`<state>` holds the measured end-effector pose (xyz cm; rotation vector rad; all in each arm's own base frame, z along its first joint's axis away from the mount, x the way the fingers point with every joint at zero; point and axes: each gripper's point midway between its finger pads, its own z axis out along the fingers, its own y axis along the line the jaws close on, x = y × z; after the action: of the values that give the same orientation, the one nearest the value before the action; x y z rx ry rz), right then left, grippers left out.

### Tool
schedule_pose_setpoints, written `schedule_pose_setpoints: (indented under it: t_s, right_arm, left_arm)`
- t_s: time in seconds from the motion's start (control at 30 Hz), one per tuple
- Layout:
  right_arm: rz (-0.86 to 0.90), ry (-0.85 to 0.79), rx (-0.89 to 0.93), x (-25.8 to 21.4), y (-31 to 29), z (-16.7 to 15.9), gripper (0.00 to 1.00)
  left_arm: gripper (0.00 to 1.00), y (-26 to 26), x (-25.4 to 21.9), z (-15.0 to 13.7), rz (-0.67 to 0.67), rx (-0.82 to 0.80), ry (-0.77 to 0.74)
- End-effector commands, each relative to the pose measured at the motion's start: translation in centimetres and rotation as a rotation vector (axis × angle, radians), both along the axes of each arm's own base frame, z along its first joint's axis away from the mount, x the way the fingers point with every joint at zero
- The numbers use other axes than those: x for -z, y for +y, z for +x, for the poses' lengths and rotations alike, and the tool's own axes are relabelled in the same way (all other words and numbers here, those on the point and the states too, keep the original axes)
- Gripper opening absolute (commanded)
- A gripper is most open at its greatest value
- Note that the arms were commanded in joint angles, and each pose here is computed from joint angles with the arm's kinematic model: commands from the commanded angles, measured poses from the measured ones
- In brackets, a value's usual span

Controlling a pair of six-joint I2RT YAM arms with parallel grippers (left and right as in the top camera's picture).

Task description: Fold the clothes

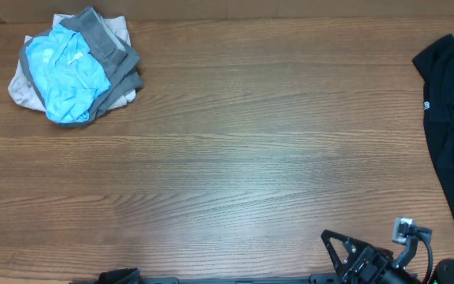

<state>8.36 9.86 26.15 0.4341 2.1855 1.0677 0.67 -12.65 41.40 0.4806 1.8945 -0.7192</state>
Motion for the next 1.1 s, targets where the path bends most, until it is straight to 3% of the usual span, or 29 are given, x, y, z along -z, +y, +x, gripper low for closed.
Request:
schedule_pose_setpoints:
  t_s: [0.0, 0.93, 1.07]
  right_arm:
    - [0.005, -0.036, 0.020, -0.8, -0.2, 0.2, 1.00]
    - [0.006, -0.035, 0.021, -0.8, -0.2, 0.2, 1.00]
    - [-0.090, -0.053, 0.123, -0.2, -2.3, 1.2, 1.00]
  left_arm:
    - [1.00, 0.8, 0.6, 0.3, 0.017, -0.053, 0.010]
    - [1.00, 0.8, 0.6, 0.3, 0.017, -0.053, 0.011]
    - [1.00, 0.8, 0.6, 0.3, 0.017, -0.053, 0.011]
